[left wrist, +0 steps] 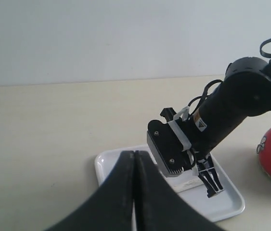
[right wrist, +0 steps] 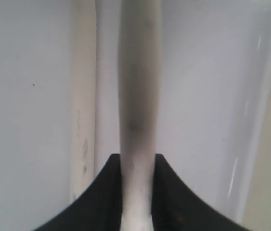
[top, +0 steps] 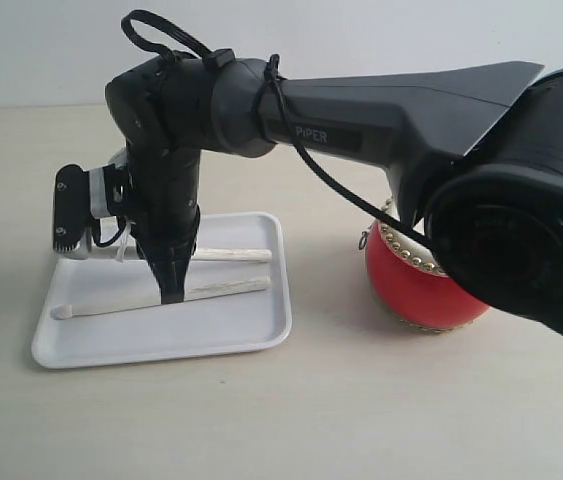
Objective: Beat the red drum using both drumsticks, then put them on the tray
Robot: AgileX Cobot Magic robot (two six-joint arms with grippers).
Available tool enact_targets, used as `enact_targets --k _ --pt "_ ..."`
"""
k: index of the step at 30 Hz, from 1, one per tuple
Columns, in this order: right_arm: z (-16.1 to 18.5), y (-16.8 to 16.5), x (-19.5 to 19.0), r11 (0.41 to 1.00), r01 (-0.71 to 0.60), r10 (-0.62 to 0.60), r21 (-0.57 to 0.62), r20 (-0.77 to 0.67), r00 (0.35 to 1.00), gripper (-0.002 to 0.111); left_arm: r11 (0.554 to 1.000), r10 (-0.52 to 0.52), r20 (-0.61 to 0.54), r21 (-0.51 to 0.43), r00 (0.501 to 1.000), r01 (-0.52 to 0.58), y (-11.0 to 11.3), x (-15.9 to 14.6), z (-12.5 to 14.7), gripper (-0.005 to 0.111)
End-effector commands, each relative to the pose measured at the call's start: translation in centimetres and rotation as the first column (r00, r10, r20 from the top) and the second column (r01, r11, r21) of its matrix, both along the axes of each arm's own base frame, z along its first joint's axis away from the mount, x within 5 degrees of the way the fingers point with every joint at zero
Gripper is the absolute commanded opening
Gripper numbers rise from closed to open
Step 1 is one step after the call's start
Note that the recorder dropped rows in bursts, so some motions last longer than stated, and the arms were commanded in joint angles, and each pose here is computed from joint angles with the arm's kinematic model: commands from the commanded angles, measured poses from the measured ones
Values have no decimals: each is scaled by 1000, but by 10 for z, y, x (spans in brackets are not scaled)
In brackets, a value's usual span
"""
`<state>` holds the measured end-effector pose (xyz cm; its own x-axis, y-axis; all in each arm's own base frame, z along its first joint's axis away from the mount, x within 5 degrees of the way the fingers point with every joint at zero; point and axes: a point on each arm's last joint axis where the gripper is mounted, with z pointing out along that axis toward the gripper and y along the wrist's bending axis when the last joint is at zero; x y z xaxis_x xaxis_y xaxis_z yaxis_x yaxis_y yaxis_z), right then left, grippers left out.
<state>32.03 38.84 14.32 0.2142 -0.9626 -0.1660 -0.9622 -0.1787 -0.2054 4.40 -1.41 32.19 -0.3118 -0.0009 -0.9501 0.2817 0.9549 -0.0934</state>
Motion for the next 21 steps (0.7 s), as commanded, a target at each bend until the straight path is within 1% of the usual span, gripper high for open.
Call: enact_targets --k 1,4,7,11,14,15,17,18,19,20,21 --pt "1 1 2 999 19 -19 35 -1 1000 21 1000 -4 9 -6 1000 4 0 -2 2 0" --pt "2 1 2 999 20 -20 38 -1 1000 28 1000 -3 9 -4 1000 3 0 -2 2 0" --pt "1 1 2 999 20 -20 37 -3 1000 32 1000 -2 10 -2 1000 2 1 -2 2 0" --pt "1 1 2 999 26 -26 39 -6 1000 32 1000 -2 10 -2 1000 2 1 -2 2 0" --pt "2 1 2 994 92 -91 51 -22 996 32 1000 -2 10 -2 1000 2 1 -2 2 0" --pt "3 1 2 988 144 -142 60 -35 989 30 1000 -2 10 -2 1000 2 1 -2 2 0" --pt "10 -1 1 957 280 -276 71 -65 959 22 1000 -4 8 0 1000 4 1 -2 2 0" --pt "13 -3 1 932 357 -351 68 -78 933 16 1000 -10 8 0 1000 10 0 -2 2 0" --pt "22 -9 1 906 423 -420 34 -68 905 3 1000 -26 10 4 1000 26 0 -2 2 0" --pt "28 -12 0 899 437 -435 21 -68 898 0 999 -33 11 12 999 33 0 -2 2 0" --pt "44 -17 -2 886 463 -460 26 -75 885 0 998 -30 13 53 999 29 2 -1 1 0"
